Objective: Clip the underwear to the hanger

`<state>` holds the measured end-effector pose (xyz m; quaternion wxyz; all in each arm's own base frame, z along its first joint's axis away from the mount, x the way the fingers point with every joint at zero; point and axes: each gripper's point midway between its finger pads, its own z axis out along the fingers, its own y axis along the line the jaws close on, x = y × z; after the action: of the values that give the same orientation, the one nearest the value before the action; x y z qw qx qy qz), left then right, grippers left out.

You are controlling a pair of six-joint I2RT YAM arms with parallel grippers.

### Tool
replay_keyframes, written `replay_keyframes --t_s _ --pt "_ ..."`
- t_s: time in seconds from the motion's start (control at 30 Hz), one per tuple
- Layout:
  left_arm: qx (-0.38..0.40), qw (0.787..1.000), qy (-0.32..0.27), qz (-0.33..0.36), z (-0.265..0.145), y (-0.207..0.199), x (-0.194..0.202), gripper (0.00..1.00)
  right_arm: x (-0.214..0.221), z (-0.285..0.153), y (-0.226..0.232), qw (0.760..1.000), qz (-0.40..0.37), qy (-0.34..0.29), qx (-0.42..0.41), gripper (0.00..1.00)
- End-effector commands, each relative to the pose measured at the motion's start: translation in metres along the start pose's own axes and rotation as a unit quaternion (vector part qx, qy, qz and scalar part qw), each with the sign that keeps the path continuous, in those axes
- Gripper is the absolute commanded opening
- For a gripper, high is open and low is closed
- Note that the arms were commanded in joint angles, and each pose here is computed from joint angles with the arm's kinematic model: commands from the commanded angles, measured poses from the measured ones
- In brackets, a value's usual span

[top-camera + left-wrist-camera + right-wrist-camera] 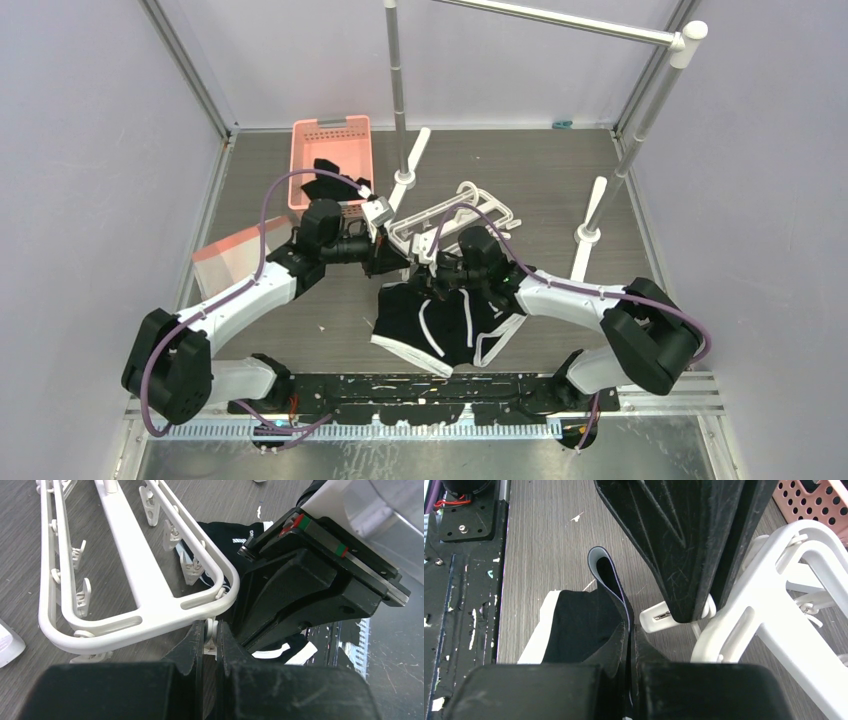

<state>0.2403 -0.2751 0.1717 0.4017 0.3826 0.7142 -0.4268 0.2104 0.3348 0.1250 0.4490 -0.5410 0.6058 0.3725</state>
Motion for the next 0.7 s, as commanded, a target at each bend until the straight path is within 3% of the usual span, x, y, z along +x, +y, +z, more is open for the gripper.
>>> replay_keyframes --t_s 0.0,0.67 --pt "0.031 0.997 -0.045 0.053 -0.002 -0.012 -0.037 0.0 -0.019 0.001 -0.013 1.0 -0.014 -0.02 0.011 0.01" --pt "0.029 0.997 -0.041 0.061 -0.005 -0.013 -0.037 0.0 -0.009 0.006 -0.03 0.999 0.016 -0.011 0.038 0.01"
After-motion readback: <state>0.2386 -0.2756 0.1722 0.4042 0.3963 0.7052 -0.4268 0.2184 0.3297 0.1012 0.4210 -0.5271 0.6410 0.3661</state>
